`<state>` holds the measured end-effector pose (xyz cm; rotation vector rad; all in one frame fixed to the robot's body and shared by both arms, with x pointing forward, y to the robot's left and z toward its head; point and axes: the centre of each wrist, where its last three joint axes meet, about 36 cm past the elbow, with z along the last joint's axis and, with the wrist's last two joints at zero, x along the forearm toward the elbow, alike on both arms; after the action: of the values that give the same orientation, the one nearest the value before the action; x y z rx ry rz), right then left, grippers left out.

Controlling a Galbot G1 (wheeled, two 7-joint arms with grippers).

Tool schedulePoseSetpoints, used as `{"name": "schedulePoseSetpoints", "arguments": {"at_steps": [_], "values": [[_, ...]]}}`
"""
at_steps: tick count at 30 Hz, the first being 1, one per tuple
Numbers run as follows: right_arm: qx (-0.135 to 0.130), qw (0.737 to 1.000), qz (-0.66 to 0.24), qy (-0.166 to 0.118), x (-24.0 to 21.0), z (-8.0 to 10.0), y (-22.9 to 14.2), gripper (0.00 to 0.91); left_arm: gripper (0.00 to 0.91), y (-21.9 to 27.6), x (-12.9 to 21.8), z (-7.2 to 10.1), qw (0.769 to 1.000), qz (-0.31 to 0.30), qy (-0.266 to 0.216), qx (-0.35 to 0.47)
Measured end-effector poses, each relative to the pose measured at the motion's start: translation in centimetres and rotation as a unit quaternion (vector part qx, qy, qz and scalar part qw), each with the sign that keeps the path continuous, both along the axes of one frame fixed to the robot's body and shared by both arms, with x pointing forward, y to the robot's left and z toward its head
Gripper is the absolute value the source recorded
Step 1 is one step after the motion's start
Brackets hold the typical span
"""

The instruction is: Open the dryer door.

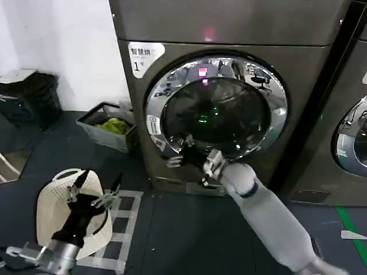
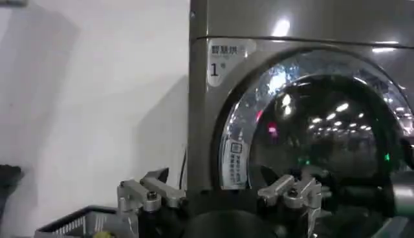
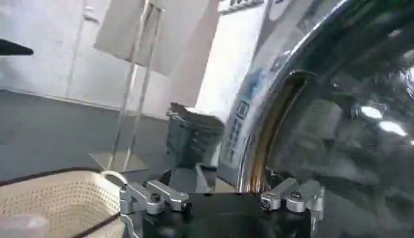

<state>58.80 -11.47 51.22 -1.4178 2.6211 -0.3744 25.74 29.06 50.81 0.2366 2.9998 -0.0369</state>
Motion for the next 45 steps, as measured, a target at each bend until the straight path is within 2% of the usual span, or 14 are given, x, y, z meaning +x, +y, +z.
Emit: {"name": "schedulePoseSetpoints", "arguments": {"at_steps": [11, 18, 22, 33, 41, 45], "values": [[-0.004, 1.000, 0.013, 0.020, 1.4, 0.2, 1.4, 0.907, 0.907, 0.0, -0.1, -0.1, 1.000, -0.007, -0.010, 0.005], [0.011, 0.998, 0.043, 0.048, 1.8, 0.6, 1.4, 0.907, 0.907, 0.1, -0.1, -0.3, 0.999, -0.027, -0.016, 0.013], [0.011, 0.995, 0.074, 0.063, 1.6, 0.6, 1.1, 0.907, 0.907, 0.4, -0.1, -0.5, 0.999, -0.032, -0.015, 0.008], [-0.012, 0.986, 0.158, 0.052, -0.6, 1.0, -1.8, 0.907, 0.907, 2.8, 0.6, -0.7, 1.000, -0.018, -0.017, 0.019], [0.000, 0.972, 0.225, 0.060, -2.8, 0.6, -3.9, 0.907, 0.907, 4.9, 1.1, 0.3, 0.999, 0.016, 0.031, 0.034], [0.004, 0.967, 0.249, 0.063, -4.0, 0.6, -5.0, 0.907, 0.907, 5.2, 1.6, 0.9, 0.999, 0.009, 0.029, 0.043]]}}
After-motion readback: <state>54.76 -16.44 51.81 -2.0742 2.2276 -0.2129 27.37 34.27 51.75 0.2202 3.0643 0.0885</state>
